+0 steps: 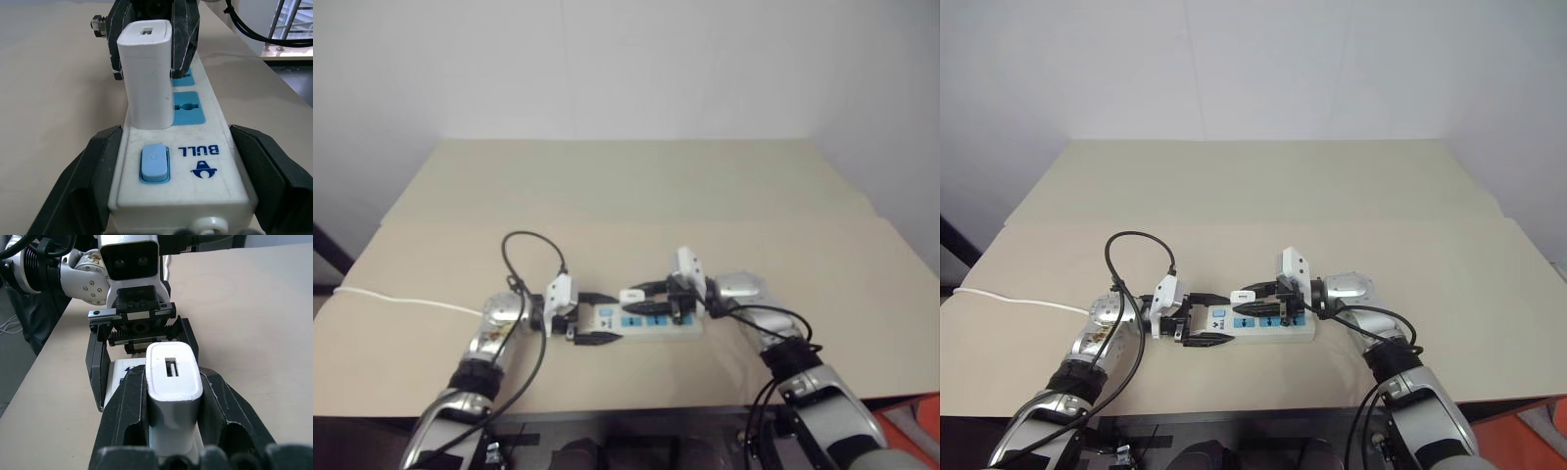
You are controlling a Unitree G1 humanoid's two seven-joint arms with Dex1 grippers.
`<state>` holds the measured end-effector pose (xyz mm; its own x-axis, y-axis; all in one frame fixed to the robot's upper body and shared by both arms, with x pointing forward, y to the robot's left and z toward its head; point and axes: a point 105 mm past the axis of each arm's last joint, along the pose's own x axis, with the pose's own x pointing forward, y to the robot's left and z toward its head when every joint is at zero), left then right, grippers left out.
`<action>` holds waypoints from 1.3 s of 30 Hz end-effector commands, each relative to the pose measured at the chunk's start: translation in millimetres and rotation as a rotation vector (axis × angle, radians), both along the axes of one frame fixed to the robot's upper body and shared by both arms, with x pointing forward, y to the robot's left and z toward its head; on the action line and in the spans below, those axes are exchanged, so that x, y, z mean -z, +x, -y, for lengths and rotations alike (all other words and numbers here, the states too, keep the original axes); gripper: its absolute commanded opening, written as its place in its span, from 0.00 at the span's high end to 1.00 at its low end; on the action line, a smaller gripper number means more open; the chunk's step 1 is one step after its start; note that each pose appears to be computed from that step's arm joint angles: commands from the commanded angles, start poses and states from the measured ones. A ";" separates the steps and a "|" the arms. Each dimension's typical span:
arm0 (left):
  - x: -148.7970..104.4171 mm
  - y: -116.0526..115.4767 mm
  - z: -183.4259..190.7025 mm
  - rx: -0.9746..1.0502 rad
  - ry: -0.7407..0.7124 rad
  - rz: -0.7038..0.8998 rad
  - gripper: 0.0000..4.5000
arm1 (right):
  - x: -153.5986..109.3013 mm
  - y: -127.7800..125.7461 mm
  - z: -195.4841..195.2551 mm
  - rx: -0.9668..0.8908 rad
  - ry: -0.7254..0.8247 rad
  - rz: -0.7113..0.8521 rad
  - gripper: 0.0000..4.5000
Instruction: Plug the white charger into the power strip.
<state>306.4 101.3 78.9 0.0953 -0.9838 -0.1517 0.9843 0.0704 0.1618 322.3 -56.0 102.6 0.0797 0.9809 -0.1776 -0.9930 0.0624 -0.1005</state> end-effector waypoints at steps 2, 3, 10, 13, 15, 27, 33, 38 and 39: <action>-20.9 0.4 -1.2 0.030 -0.034 0.092 0.28 | 62.0 1.1 58.1 0.173 -0.216 -0.216 0.39; -20.7 0.2 -1.1 0.030 -0.035 0.092 0.28 | 58.7 1.0 58.7 0.167 -0.205 -0.213 0.32; -19.9 0.5 -0.5 0.032 -0.036 0.091 0.28 | 46.6 -4.3 64.4 0.119 -0.192 -0.191 0.01; -19.9 0.6 -0.6 0.032 -0.036 0.092 0.28 | 36.2 -5.4 63.8 0.108 -0.157 -0.161 0.01; -19.9 0.7 -0.7 0.031 -0.035 0.092 0.28 | 25.1 -5.0 62.3 0.111 -0.110 -0.150 0.01; -19.2 4.2 -6.0 -0.035 -0.029 0.090 0.28 | -31.7 -15.3 87.1 0.139 -0.068 -0.026 0.01; -18.1 3.4 -9.8 -0.067 -0.028 0.082 0.28 | -51.4 -26.2 119.4 0.195 -0.103 0.072 0.01; -19.0 4.4 -8.9 -0.069 -0.031 0.076 0.28 | -54.5 -31.5 131.4 0.222 -0.132 0.082 0.01; -19.2 4.1 -8.4 -0.059 -0.028 0.072 0.28 | -53.9 -32.4 132.1 0.225 -0.135 0.082 0.01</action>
<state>309.6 106.9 93.2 0.1567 -0.9803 -0.1204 0.9673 0.1278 0.2190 292.3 -187.5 142.1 0.3068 0.8968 -0.3188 -0.9507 0.2724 -0.1485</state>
